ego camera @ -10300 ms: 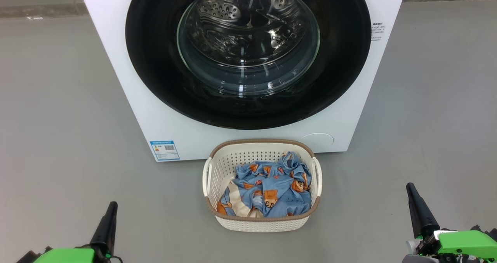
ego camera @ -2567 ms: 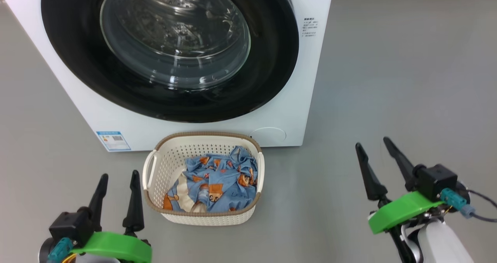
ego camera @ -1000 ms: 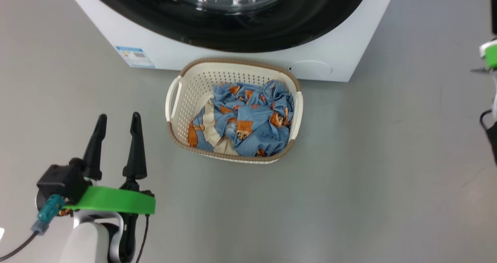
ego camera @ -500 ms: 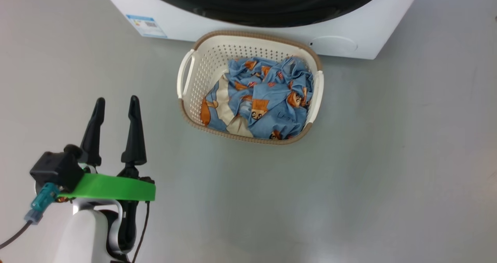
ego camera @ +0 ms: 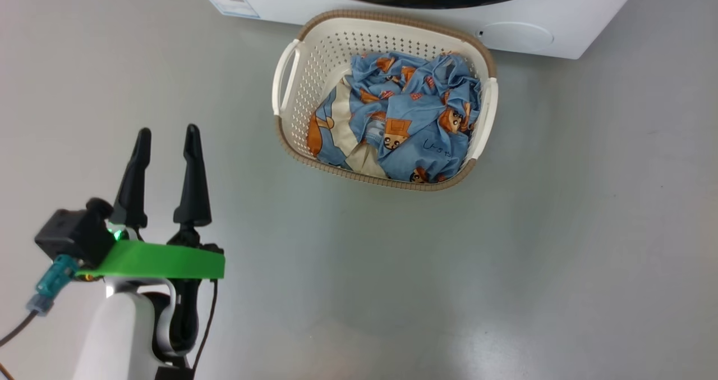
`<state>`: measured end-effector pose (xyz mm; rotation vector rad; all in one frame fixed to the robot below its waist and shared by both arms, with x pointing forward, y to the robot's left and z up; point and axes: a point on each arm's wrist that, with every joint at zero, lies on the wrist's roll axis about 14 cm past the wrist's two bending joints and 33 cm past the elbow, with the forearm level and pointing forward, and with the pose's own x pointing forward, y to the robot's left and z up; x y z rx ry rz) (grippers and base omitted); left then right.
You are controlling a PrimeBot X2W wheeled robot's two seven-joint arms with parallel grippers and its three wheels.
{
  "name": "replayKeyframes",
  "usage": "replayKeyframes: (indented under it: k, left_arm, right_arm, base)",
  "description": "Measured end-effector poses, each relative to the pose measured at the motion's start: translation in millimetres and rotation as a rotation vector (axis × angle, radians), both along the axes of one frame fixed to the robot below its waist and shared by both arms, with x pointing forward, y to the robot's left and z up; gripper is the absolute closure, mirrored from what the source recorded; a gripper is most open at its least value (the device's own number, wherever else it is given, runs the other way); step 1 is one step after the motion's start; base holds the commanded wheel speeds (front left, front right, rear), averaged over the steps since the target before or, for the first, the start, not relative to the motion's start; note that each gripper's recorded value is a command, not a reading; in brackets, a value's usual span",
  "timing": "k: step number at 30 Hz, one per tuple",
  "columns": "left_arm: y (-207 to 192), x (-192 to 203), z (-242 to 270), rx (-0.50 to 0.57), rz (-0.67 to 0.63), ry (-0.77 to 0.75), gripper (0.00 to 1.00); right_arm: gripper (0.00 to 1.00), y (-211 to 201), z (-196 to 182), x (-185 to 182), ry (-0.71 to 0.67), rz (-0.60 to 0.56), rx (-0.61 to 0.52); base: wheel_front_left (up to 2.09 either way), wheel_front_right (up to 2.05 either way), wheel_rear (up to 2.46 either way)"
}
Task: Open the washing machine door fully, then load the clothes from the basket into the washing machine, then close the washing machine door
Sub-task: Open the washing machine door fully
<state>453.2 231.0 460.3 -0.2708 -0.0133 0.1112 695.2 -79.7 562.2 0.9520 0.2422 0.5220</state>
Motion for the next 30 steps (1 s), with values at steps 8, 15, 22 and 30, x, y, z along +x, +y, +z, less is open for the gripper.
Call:
replayKeyframes:
  k: [8,15,22,30]
  left_arm:
    - [6,1,0,-0.009,0.018,-0.003,0.00]
    - [8,-1,-1,-0.012,0.024,0.004,0.00]
    - [10,-4,6,-0.012,0.031,-0.009,0.00]
    - [14,-16,27,-0.005,0.049,-0.054,0.00]
  right_arm:
    - [1.00,13,-2,5,0.027,0.060,0.021]
    - [1.00,22,-4,10,0.071,0.103,0.033]
    - [1.00,30,-3,0,0.114,0.166,0.020]
    - [1.00,41,-7,-35,0.201,0.272,0.038]
  base:
    - [0.00,0.00,0.00]
    - [0.00,0.00,0.00]
    - [0.00,0.00,0.00]
    - [0.00,0.00,0.00]
